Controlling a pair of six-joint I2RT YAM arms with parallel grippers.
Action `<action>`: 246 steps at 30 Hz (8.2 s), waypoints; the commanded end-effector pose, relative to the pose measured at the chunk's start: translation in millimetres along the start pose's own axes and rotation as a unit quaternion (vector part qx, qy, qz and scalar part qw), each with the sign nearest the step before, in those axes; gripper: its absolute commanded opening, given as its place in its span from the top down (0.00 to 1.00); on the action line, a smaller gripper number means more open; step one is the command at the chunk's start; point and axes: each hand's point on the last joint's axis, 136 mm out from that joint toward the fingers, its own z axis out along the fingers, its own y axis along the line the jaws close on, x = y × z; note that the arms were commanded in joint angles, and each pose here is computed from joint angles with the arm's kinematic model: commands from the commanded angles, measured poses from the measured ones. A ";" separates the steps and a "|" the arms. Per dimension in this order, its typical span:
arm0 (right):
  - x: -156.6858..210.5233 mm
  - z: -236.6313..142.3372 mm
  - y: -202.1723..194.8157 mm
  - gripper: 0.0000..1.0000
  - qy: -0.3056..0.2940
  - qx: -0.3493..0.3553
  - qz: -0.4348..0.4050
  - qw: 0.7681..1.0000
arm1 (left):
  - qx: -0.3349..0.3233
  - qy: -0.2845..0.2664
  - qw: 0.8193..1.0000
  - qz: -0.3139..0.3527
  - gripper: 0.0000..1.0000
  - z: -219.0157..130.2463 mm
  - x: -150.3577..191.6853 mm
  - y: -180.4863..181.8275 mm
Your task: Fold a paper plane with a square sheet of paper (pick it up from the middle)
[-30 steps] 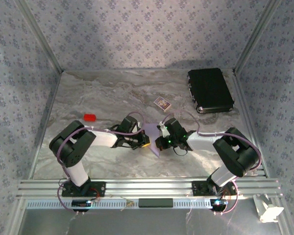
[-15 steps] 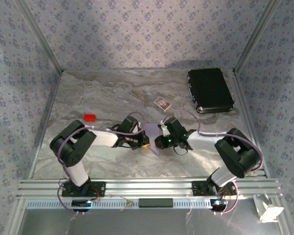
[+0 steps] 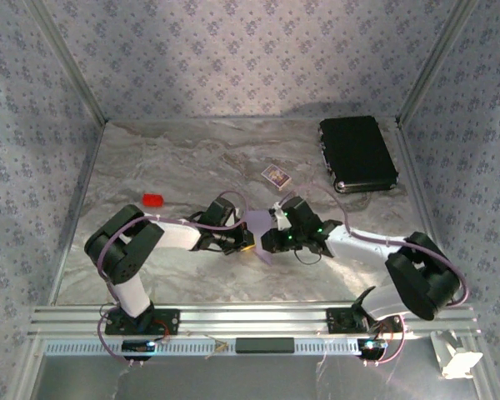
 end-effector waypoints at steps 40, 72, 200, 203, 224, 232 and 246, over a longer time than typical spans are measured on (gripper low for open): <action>52.0 30.4 -24.9 0.92 0.096 0.043 0.036 0.994 | -0.072 0.000 0.997 -0.012 1.00 0.2 3.8 33.2; 12.3 2.6 11.2 0.90 0.029 0.004 0.035 0.999 | -0.075 -0.001 0.997 -0.020 1.00 -1.3 1.7 38.0; 61.0 35.2 -52.1 1.00 0.032 0.071 0.260 0.962 | -0.024 -0.080 0.995 -0.052 0.96 -29.8 -40.6 42.0; 59.3 34.2 -51.0 1.00 0.031 0.068 0.255 0.964 | -0.018 -0.087 0.995 -0.050 0.96 -36.1 -46.7 38.6; 50.8 31.0 -45.7 1.00 0.021 0.059 0.234 0.970 | 0.003 -0.065 0.998 0.017 0.87 -25.1 -30.1 -7.1; 25.0 20.9 -21.4 0.98 -0.010 0.013 0.170 0.985 | -0.050 -0.027 0.998 -0.002 0.92 -7.6 -20.4 27.2; -3.6 48.5 12.2 0.96 0.043 -0.056 0.111 0.991 | -0.054 -0.030 0.998 -0.001 0.94 -12.1 -18.2 31.5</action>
